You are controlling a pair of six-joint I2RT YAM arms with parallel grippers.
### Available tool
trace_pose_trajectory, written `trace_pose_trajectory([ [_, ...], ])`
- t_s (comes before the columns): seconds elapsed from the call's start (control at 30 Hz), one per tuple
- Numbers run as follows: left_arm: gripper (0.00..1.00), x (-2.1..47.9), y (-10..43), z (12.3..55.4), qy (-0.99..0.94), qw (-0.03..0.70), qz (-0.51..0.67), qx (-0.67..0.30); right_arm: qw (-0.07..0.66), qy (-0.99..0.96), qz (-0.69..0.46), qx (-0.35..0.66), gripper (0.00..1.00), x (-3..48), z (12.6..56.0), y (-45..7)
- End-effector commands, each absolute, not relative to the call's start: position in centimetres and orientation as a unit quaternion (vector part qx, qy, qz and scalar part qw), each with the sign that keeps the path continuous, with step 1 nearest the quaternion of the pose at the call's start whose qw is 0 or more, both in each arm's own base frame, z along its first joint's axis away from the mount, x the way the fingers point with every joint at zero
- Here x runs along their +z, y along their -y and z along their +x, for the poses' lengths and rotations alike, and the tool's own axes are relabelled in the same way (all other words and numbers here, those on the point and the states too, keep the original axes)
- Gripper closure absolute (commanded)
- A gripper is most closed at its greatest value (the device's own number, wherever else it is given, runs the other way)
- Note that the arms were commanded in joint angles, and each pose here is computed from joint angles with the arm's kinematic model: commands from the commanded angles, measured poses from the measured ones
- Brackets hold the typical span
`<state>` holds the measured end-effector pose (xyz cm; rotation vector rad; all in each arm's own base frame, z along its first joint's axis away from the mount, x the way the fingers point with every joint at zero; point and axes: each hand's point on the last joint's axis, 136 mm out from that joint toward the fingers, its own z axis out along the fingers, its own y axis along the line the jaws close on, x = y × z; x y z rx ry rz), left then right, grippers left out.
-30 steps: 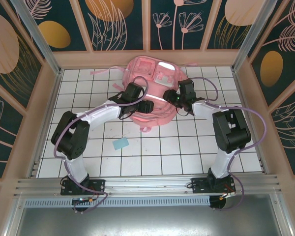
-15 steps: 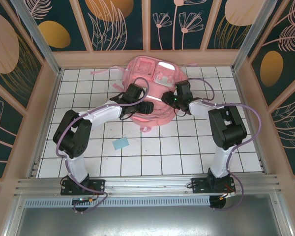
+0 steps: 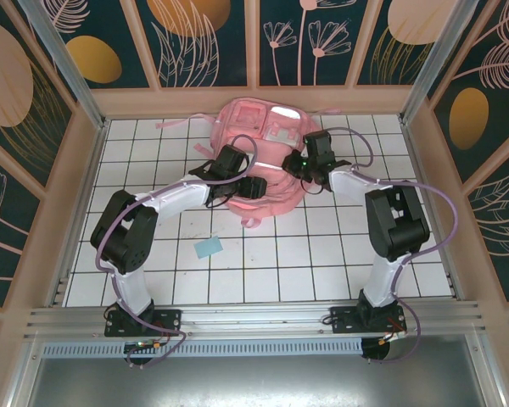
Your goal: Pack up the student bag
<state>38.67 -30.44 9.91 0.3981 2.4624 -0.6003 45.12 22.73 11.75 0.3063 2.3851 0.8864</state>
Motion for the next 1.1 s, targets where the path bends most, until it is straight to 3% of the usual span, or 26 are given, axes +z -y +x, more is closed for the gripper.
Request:
trace_pose_trajectory([
  [0.0,0.27,11.6,31.5,37.5,-0.914,0.273,0.17,-0.248,0.344,-0.851,0.077,0.39,1.0,20.0,46.1,-24.2],
  [0.47,0.27,11.0,35.3,37.3,-0.918,0.25,0.208,-0.228,0.321,-0.846,0.07,0.421,1.0,20.7,46.4,-25.8],
  [0.7,0.35,9.6,34.8,38.5,-0.928,0.258,0.202,-0.175,0.316,-0.836,0.062,0.443,1.0,21.6,46.3,-26.5],
  [0.8,0.44,10.1,35.2,39.4,-0.925,0.271,0.2,-0.174,0.317,-0.835,0.061,0.446,1.0,21.8,46.3,-26.5],
  [0.97,0.73,11.1,36.3,39.8,-0.917,0.283,0.202,-0.198,0.316,-0.84,0.064,0.435,1.0,21.2,46.1,-26.1],
  [1.07,0.95,11.3,36.4,39.6,-0.915,0.282,0.205,-0.204,0.316,-0.843,0.072,0.429,1.0,20.6,46.2,-25.5],
])
